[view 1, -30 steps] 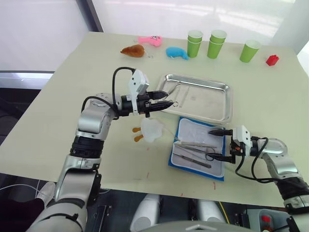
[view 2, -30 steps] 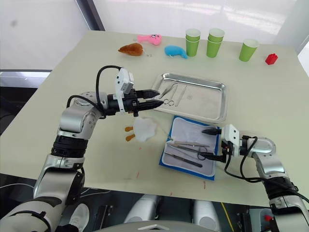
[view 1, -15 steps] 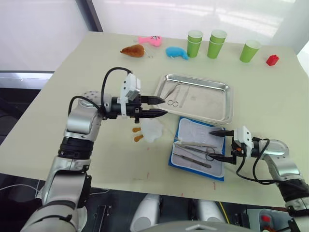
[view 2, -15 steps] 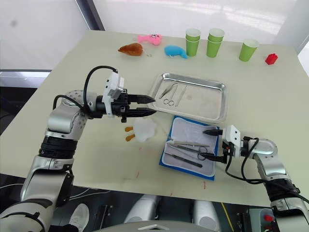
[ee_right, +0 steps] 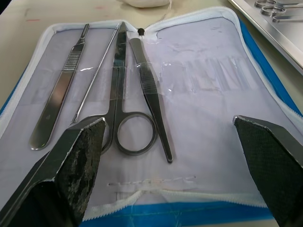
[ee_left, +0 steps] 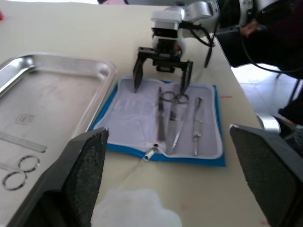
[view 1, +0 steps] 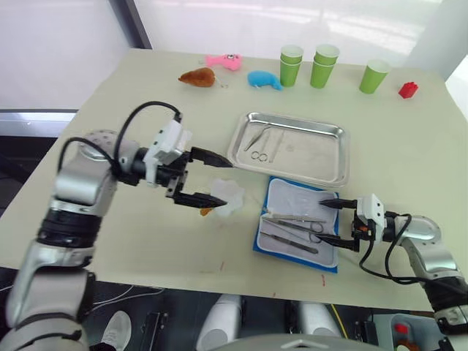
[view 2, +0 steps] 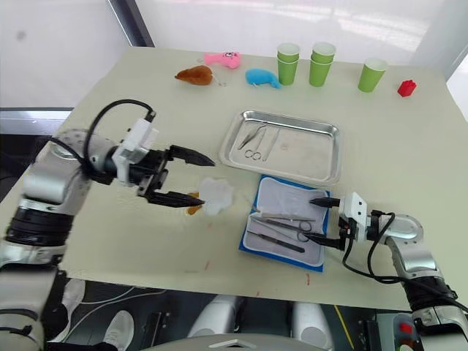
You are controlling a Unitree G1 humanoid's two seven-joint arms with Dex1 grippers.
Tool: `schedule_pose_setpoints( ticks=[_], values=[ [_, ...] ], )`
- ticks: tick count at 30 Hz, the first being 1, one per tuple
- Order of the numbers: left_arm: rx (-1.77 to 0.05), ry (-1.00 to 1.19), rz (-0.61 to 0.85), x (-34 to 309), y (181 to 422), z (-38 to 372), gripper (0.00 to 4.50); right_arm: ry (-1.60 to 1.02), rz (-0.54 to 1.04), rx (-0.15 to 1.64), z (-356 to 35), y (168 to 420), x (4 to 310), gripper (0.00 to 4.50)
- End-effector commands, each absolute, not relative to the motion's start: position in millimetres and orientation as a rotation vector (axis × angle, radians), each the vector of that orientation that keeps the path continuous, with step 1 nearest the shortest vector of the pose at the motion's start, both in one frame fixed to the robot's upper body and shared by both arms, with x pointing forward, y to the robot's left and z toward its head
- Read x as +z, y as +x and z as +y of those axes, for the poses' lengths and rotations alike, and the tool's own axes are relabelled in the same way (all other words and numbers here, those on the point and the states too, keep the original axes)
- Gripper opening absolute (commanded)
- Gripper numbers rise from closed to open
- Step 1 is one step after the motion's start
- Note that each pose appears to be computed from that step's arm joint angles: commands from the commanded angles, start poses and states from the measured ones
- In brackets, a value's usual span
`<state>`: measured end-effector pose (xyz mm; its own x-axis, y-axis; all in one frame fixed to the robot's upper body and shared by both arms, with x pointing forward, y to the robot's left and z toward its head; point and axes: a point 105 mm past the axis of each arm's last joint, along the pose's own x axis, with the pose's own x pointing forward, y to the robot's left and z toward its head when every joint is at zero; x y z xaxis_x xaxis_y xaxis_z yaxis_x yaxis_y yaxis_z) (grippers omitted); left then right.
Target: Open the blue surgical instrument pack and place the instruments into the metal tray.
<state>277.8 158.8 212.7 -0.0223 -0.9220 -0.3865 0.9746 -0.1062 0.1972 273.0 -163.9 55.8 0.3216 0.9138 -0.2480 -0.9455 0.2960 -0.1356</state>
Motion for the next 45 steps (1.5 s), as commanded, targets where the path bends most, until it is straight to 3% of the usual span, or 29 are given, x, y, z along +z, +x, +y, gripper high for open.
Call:
schedule_pose_setpoints(
  ticks=[1,10,33,45],
  values=[
    [-1.685,0.566,0.12,228,263,173,4.33,-0.225,0.354,1.233,-178,251,12,4.5],
    [-1.697,0.689,0.134,233,260,190,4.33,-0.226,0.359,1.238,-179,250,11,4.5],
    [-1.73,0.659,0.096,227,266,185,4.33,-0.233,0.362,1.235,-180,248,11,4.5],
    [-1.751,0.692,0.049,215,286,166,4.33,-0.229,0.357,1.237,-176,250,10,4.5]
  ],
)
